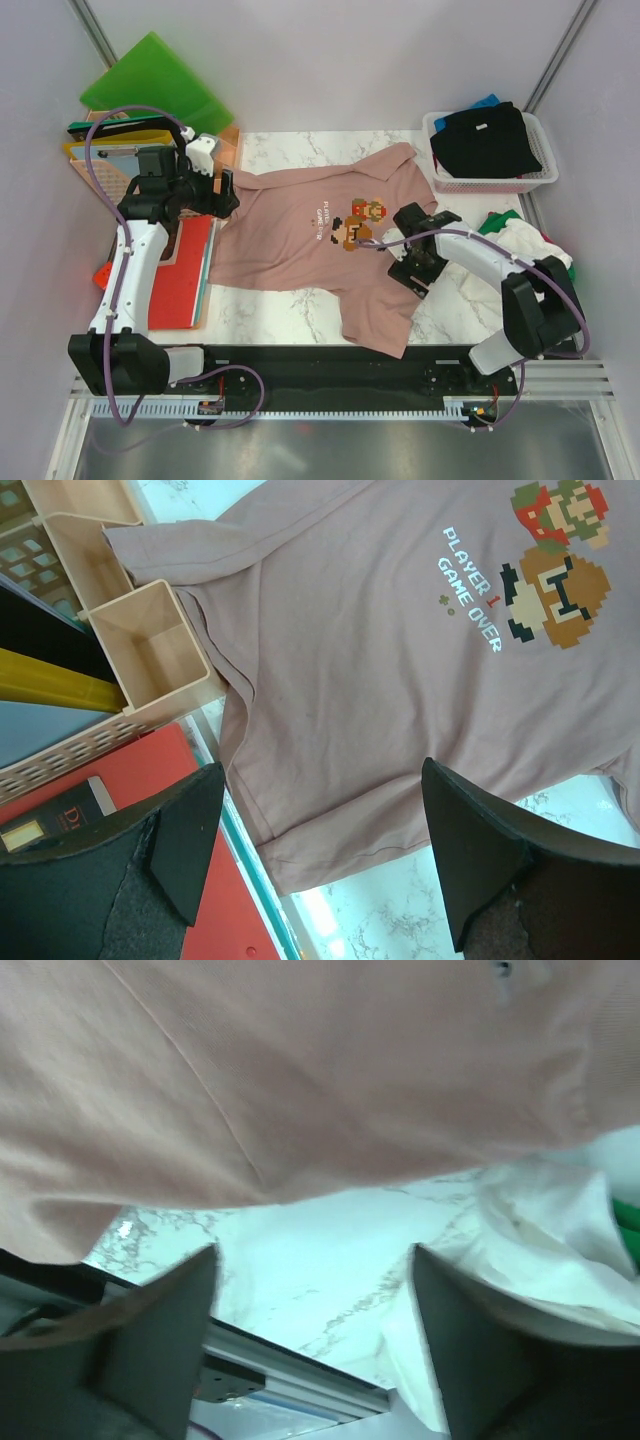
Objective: Fold and stack the t-shirts
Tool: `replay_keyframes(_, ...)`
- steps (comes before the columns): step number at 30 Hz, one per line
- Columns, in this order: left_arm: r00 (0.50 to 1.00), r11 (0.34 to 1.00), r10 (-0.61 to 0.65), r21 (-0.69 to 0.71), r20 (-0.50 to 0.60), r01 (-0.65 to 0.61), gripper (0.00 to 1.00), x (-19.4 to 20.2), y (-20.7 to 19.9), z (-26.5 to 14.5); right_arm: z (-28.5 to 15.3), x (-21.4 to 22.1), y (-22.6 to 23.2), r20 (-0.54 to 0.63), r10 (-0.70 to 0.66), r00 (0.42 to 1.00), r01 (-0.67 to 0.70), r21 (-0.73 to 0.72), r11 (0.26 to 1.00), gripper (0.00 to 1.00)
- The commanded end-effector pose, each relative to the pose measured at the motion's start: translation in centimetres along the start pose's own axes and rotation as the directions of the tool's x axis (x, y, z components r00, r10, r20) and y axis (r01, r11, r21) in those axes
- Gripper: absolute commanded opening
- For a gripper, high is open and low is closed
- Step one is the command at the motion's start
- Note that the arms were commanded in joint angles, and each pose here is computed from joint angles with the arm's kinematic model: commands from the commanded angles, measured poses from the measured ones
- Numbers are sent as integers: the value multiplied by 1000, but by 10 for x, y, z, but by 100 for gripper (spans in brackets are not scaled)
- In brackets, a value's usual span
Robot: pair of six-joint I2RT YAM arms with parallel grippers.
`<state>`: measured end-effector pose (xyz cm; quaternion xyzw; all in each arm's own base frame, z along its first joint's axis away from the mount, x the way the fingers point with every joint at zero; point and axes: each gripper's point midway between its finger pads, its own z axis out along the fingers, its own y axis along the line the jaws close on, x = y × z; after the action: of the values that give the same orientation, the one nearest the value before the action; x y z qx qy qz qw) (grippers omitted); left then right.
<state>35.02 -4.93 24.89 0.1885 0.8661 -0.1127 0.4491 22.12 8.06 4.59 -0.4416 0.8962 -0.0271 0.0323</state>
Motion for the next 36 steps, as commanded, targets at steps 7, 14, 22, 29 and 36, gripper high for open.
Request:
replay_keyframes(7, 997, 991, 37, -132, 73, -27, 87, -4, 19, -8, -72, -23, 29, 255, -64, 965, 81, -56, 995, 94)
replay_keyframes(14, 995, 974, 37, -228, 88, -16, 87, -4, 38, -4, -51, -25, 49, 221, -242, 945, 229, 80, 970, 98)
replay_keyframes(22, 999, 973, 27, -231, 41, -17, 87, 7, 44, 9, -36, -86, 73, 290, -318, 903, 310, 73, 948, 98)
replay_keyframes(29, 999, 965, 46, -261, 22, -39, 87, 9, 49, 6, -17, -107, 103, 271, -352, 896, 364, 4, 931, 98)
replay_keyframes(36, 999, 966, 42, -255, 14, -37, 87, 10, 50, 10, 6, -79, 131, 201, -393, 897, 423, -130, 897, 98)
